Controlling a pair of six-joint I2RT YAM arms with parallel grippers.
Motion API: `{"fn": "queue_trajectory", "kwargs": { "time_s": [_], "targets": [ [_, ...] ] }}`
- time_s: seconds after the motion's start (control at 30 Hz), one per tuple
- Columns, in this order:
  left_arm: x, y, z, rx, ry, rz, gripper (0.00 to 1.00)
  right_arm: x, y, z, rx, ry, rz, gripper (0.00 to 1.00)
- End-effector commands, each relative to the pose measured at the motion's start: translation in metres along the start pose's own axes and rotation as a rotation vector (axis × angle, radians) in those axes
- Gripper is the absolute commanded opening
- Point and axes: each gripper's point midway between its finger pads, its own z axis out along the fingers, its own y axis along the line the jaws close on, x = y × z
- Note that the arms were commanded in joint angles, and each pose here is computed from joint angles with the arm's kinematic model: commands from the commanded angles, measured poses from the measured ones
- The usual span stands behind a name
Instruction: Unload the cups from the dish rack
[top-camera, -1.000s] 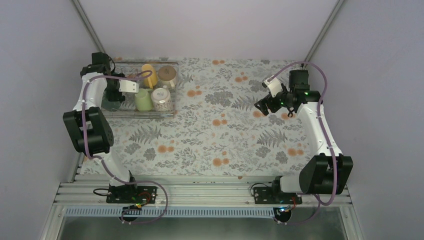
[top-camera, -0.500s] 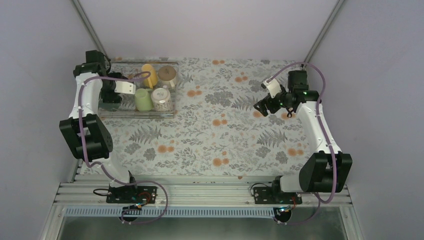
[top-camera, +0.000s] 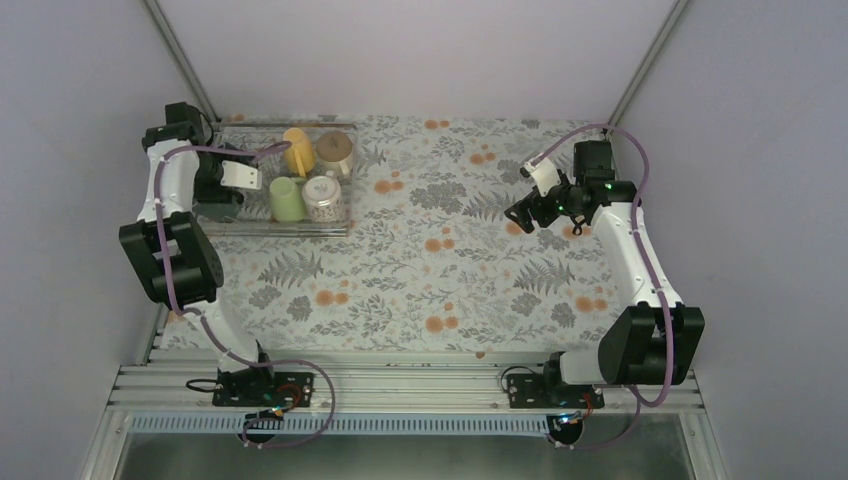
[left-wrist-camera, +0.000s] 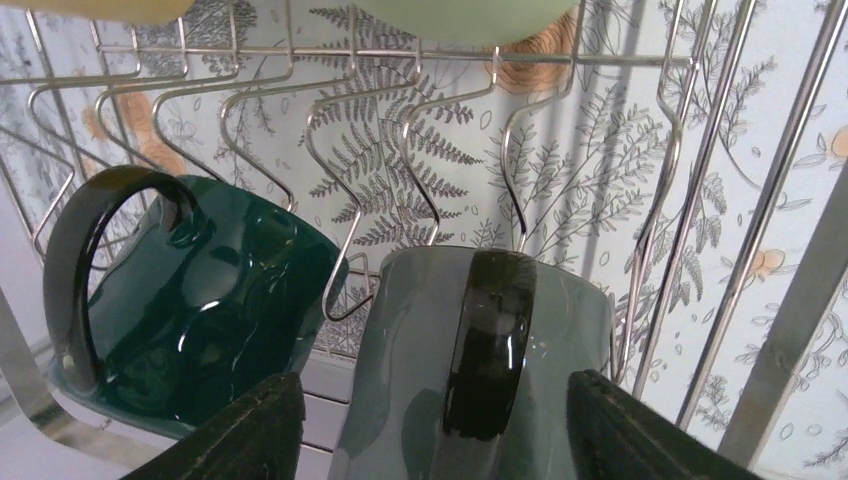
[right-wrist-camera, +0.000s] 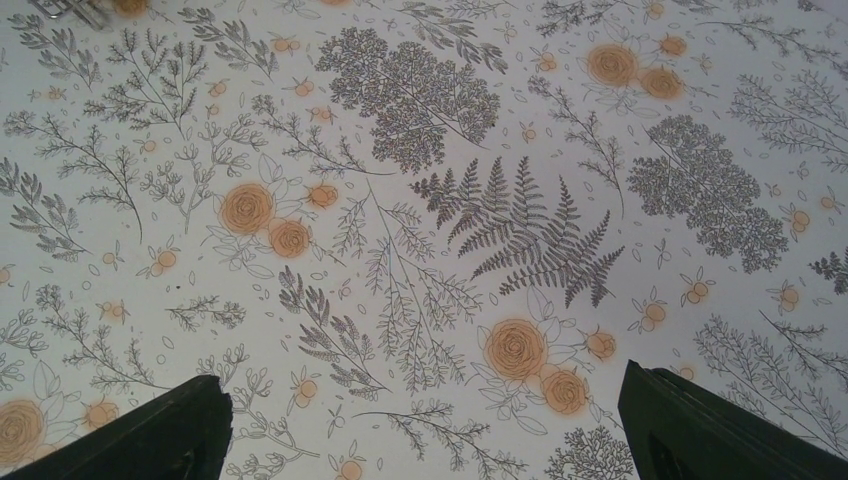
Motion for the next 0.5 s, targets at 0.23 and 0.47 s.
{"fn": "queue_trajectory", "kwargs": {
  "time_s": [0.23, 0.47],
  "targets": [
    [-0.007, -0.015, 0.001, 0.113, -0.036, 0.011, 0.43, -0.008, 0.009, -0.002, -0.027, -0.025, -0.036, 0.99],
    [-0.011, -0.036, 0.011, 0.213, 0.010, 0.029, 0.19, -0.012, 0.013, -0.006, -0.031, -0.036, -0.048, 0.98]
  ]
}}
